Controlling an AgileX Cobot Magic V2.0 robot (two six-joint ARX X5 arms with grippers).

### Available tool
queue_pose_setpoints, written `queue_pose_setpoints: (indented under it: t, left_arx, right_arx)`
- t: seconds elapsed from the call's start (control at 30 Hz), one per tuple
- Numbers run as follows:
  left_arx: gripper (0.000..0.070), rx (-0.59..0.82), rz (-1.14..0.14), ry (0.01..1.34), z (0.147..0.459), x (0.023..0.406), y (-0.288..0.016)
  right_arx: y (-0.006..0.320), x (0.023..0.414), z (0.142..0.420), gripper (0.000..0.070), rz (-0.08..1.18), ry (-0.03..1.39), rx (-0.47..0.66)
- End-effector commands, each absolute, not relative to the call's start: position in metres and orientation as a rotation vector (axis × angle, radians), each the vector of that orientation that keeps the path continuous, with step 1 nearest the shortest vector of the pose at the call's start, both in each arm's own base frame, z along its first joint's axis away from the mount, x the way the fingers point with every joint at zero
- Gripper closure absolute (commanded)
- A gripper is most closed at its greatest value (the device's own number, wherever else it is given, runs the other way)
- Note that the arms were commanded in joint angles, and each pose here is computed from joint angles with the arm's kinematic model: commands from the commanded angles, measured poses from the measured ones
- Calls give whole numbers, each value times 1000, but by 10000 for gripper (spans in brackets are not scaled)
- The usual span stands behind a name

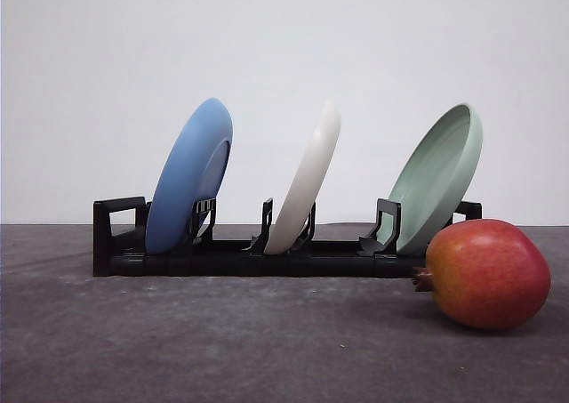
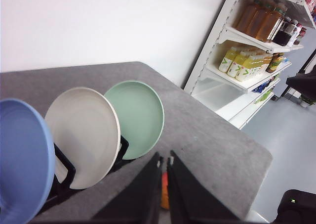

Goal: Place pomegranate in white plate

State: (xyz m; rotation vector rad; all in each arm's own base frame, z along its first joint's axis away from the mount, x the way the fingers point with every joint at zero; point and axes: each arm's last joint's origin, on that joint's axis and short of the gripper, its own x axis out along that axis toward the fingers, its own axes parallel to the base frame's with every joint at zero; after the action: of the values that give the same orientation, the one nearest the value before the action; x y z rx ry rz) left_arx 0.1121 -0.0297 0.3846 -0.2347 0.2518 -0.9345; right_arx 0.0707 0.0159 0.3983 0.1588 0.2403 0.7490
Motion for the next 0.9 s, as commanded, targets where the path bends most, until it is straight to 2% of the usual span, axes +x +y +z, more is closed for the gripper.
queue_pose_setpoints:
  t: [0.0,0.07,0.13,0.23,0.3,0.37,0.4,0.43,0.67,0.87]
  left_arx:
    - [700,-207,-952,218,392,111,-30]
    - [695,-196,-952,214,392,111,-30]
    - [628,-187,-952,213,391,113,-30]
    - [424,-190,-939,221,390,115,-30]
    - [249,-190,-931,223,390,116,-30]
    - [130,-192,-915,228,389,118,-30]
    - [96,-192,-908,230,389,118,-30]
    - [92,-194,-906,233,389,120,-30]
    - [95,-230,-903,300,383,135,-36]
    - [96,-304,-899,398,374,166,-57]
  right_arx:
    - [16,70,403,700,754,226,147]
    - [16,70,402,694,749,228,147]
    - [16,70,403,638,749,226,146]
    - [16,70,403,382,749,226,146]
    - [16,70,403,191,749,226,146]
    - [16,70,403,96,749,226,146]
    - [16,70,403,82,749,225,146]
    - [16,70,403,80,749,226,146]
    - [16,70,403,80,749,226,148]
    - [16,70,403,80,745,239,182]
